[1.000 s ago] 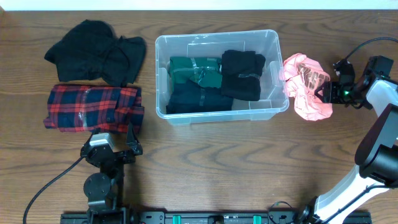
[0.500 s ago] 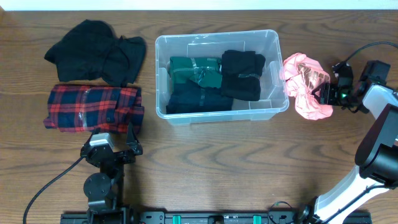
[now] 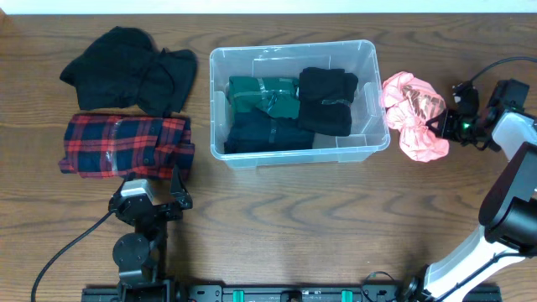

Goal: Pack container
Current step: 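Lift the pink shirt and carry it left over the bin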

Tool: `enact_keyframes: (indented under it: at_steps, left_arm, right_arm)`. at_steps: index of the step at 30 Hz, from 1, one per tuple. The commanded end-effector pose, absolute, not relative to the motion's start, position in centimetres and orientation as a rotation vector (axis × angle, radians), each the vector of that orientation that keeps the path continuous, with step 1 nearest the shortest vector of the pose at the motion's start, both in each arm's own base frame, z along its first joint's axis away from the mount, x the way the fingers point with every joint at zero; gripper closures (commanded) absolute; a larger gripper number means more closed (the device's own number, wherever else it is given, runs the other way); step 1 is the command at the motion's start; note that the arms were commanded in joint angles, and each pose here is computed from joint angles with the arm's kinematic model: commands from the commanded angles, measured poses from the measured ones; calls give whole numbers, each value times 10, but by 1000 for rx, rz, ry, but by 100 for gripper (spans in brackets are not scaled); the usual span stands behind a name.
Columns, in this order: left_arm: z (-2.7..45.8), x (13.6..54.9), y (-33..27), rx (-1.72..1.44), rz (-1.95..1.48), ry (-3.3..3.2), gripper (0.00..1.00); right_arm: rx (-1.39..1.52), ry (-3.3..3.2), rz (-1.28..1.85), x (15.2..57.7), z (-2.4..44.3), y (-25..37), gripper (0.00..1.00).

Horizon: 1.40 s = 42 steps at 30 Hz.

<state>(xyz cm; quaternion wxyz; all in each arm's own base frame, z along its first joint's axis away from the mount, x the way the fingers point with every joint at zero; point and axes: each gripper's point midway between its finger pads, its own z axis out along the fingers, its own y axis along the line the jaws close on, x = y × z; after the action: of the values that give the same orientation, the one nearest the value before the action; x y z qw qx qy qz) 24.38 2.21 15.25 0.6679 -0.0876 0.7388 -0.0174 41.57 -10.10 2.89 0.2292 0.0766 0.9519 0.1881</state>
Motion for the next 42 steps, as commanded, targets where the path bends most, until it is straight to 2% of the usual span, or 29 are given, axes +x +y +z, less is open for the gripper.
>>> enact_keyframes:
  at_steps: [1,7,10,16,22,27,34,42]
  left_arm:
    - [137,243,25,-208,-22,1712,2]
    - [137,243,25,-208,-22,1712,2]
    - [137,243,25,-208,-22,1712,2]
    - [137,243,25,-208,-22,1712,2]
    - [137,243,25,-208,-22,1712,2]
    - [137,243,25,-208,-22,1712,2]
    - [137,243,25,-208,-22,1712,2]
    - [137,243,25,-208,-22,1712,2]
  right_arm:
    - [127,2412,551,446,116,-91,99]
    - [-98,2188,545,453,226,-44,99]
    - [-279,2093,502,446,265,-8,99]
    - [-643,1939,489,425,300,79,99]
    - [-1232,1755,413,386,273,165,99]
    - [-1534,1719,296,364,234,187,99]
    - [-1661,1805,151,370,197,176,99]
    - [-1712,1895,165,370,165,168,99]
